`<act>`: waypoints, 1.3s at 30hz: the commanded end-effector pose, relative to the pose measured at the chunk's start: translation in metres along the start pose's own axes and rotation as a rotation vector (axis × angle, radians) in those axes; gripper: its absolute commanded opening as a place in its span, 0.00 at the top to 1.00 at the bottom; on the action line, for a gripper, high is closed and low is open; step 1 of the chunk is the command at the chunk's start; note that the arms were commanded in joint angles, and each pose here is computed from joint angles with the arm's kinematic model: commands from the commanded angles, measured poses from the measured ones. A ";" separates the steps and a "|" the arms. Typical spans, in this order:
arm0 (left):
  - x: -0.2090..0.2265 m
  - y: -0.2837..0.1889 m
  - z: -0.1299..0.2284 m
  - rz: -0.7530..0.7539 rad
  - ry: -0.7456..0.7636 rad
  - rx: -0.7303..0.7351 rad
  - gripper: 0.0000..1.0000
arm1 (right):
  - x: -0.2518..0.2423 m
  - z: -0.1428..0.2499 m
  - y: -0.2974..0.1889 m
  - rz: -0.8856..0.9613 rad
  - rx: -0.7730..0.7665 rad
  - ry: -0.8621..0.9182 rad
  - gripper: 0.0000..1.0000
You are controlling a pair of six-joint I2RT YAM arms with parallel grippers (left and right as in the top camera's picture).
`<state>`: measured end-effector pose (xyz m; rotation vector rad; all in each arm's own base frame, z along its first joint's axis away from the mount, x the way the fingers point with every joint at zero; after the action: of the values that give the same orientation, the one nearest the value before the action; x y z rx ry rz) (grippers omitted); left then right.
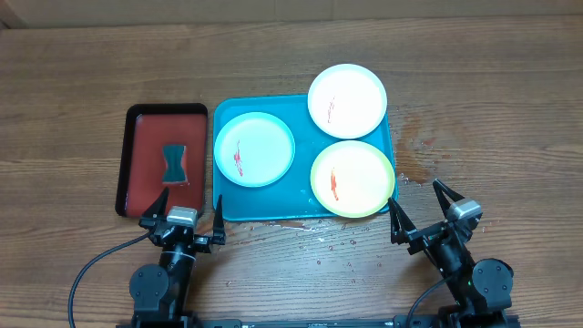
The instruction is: Clean dirty plates on tray and stack at the side
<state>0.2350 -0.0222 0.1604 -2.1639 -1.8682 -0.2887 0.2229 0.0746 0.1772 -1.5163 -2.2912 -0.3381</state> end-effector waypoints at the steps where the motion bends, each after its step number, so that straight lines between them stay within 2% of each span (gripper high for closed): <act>1: 0.004 -0.006 -0.025 0.001 -0.028 -0.053 0.00 | -0.002 0.001 0.000 0.001 -0.004 0.034 0.00; 5: 0.010 -0.015 -0.044 0.007 -0.030 -0.033 0.00 | 0.002 -0.005 -0.001 -0.007 -0.018 0.069 0.00; 13: 0.020 -0.021 -0.084 0.052 -0.045 0.043 0.00 | 0.027 -0.053 -0.012 -0.056 -0.115 0.035 0.00; 19: 0.041 -0.008 -0.133 0.048 -0.036 0.064 0.00 | 0.046 -0.088 -0.019 -0.078 -0.166 -0.018 0.00; 25: 0.048 0.014 -0.163 0.130 -0.061 0.202 0.00 | 0.061 -0.120 -0.018 -0.076 -0.168 -0.039 0.00; 30: 0.048 0.030 -0.179 0.226 -0.097 0.350 0.00 | 0.063 -0.133 -0.004 -0.034 -0.075 -0.012 0.00; 39: 0.043 0.058 -0.197 0.379 -0.166 0.533 0.00 | 0.086 -0.161 0.031 -0.012 0.220 0.073 0.00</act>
<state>0.2974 -0.0420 0.3426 -2.0573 -1.4098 0.4100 0.2447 0.0875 0.3264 -1.4110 -2.1595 -0.1324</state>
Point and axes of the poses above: each gripper's point midway between its finger pads, its own y axis out along the fingers, its own x axis along the line the jaws close on, z = x × y, the point moved 1 cm from there along -y, back along the fingers, and after that the axes turned 15 degrees about y, right-handed, at the moved point
